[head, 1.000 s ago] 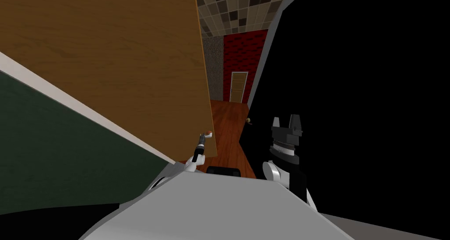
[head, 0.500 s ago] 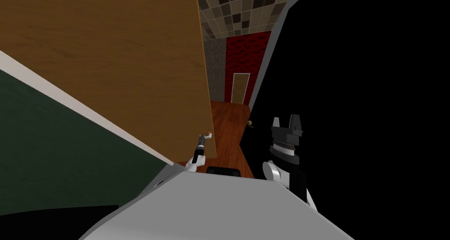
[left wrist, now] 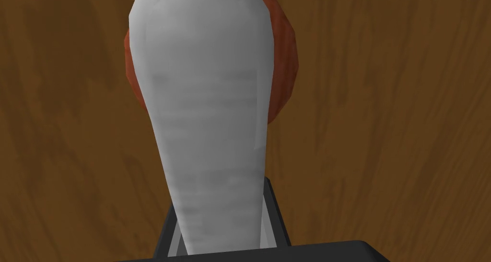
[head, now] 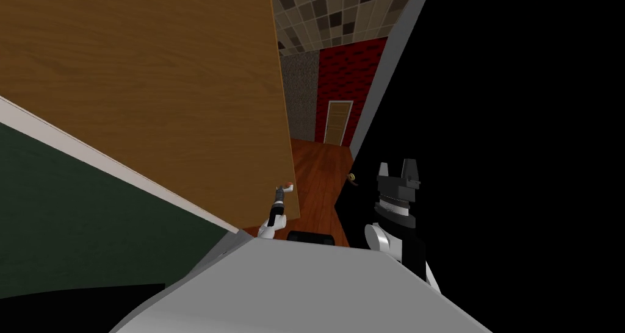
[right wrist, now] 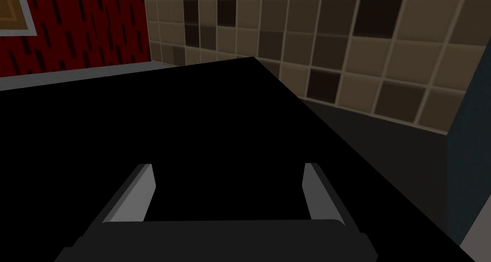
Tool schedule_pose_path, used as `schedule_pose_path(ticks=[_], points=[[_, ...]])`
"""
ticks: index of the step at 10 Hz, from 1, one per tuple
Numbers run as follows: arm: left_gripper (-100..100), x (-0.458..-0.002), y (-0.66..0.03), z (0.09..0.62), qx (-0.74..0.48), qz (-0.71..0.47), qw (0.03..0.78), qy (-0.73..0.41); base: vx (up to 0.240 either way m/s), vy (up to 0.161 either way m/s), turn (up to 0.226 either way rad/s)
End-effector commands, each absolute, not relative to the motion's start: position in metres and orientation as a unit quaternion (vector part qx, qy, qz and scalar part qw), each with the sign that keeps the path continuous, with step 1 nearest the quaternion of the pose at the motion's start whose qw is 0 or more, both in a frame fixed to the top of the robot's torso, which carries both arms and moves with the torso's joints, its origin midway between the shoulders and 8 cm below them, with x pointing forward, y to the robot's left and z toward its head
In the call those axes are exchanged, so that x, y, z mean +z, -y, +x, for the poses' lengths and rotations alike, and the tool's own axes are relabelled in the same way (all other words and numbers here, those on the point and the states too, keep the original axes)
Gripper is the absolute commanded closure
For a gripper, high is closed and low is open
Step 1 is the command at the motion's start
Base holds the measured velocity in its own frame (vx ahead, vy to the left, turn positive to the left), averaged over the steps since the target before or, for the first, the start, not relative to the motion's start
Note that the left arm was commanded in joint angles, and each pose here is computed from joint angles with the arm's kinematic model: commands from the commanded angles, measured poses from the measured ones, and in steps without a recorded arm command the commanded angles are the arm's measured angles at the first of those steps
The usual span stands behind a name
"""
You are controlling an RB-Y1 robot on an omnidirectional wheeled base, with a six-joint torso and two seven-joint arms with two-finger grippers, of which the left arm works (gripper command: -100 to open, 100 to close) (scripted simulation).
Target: Push the door open
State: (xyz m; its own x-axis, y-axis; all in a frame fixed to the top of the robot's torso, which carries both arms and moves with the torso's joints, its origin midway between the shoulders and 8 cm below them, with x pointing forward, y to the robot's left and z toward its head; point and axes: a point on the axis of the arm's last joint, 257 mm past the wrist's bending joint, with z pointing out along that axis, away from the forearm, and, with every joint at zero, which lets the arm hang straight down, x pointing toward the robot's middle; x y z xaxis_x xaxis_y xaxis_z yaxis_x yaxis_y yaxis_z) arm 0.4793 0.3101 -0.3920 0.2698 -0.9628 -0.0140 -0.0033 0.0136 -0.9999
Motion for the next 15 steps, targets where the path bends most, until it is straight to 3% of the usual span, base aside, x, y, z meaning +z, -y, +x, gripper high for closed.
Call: schedule_pose_path(ticks=[1,11,15], points=[[100,-0.391,-0.300,0.482,-0.428,-0.563,0.563,-0.428,0.153,-0.058,0.059],[100,-0.378,-0.383,0.469,-0.376,-0.565,0.614,-0.402,0.168,0.006,0.036],[100,-0.378,-0.384,0.470,-0.376,-0.565,0.615,-0.402,0.004,0.004,-0.008]])
